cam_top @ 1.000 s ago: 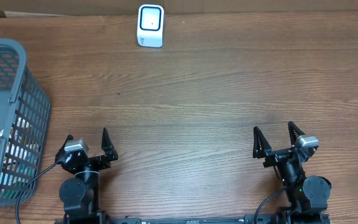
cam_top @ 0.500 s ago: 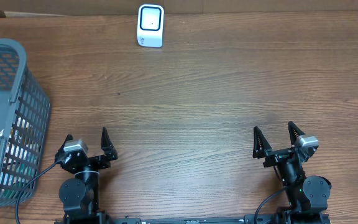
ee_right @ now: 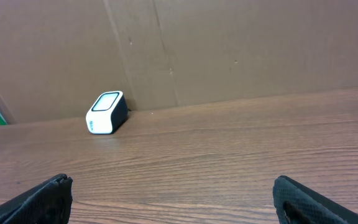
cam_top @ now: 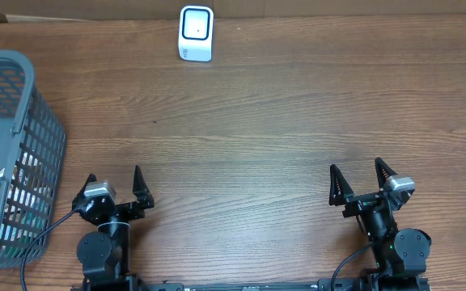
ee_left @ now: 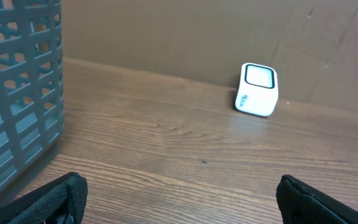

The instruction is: Scan the item barcode

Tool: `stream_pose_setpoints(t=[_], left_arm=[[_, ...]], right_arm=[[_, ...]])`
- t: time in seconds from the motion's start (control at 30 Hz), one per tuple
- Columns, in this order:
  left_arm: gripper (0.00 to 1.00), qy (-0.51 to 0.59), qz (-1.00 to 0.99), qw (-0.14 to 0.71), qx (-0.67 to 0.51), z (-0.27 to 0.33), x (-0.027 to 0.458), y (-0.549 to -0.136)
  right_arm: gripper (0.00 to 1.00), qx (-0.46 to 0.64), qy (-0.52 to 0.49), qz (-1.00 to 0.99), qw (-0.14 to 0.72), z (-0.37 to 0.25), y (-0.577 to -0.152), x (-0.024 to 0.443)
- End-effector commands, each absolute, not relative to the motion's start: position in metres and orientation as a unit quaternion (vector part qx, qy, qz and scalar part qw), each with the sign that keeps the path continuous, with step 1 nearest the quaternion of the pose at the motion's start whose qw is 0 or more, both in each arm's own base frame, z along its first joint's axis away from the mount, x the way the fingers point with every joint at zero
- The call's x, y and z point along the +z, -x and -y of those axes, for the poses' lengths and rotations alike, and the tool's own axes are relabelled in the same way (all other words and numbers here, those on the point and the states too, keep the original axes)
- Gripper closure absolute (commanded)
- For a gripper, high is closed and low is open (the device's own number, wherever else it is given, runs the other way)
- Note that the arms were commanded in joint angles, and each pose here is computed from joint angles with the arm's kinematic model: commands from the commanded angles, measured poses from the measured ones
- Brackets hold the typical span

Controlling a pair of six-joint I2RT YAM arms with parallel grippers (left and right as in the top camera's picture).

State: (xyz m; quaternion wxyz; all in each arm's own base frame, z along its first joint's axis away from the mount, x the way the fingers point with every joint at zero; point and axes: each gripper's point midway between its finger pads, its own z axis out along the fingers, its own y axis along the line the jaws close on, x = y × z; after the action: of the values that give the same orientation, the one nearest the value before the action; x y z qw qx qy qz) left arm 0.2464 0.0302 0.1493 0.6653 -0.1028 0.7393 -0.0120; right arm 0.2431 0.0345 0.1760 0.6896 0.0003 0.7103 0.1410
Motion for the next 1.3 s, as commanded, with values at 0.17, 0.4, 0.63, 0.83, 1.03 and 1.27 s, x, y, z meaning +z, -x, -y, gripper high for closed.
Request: stream_pose_setpoints(t=[0.17,0.4,0.63,0.83,1.03,1.27], left_arm=[[0.00,0.077,-0.728,0.681,0.006,-0.029,0.194,-0.243],[0.00,0.073,-0.747,0.661,0.001,-0.028,0.239,-0.254],[0.00,0.047,-0.793,0.606,-0.044,-0.013,0.297,-0.278],[0.00,0.063,-0.851,0.518,-0.063,-0.011,0.338,-0.295],[0.00,0.076,-0.901,0.423,-0.068,-0.013,0.371,-0.308],[0.00,0.080,-0.912,0.397,-0.067,-0.017,0.377,-0.336]], right_arm=[[0.00,0.142,0.001,-0.710,0.690,-0.035,-0.243,0.174],[0.00,0.142,0.001,-0.710,0.690,-0.035,-0.243,0.174],[0.00,0.142,0.001,-0.710,0.690,-0.035,-0.243,0.174],[0.00,0.142,0.001,-0.710,0.690,-0.035,-0.243,0.174],[0.00,0.142,0.001,-0.710,0.690,-0.035,-0.243,0.174],[0.00,0.142,0.001,-0.710,0.690,-0.035,-0.243,0.174]])
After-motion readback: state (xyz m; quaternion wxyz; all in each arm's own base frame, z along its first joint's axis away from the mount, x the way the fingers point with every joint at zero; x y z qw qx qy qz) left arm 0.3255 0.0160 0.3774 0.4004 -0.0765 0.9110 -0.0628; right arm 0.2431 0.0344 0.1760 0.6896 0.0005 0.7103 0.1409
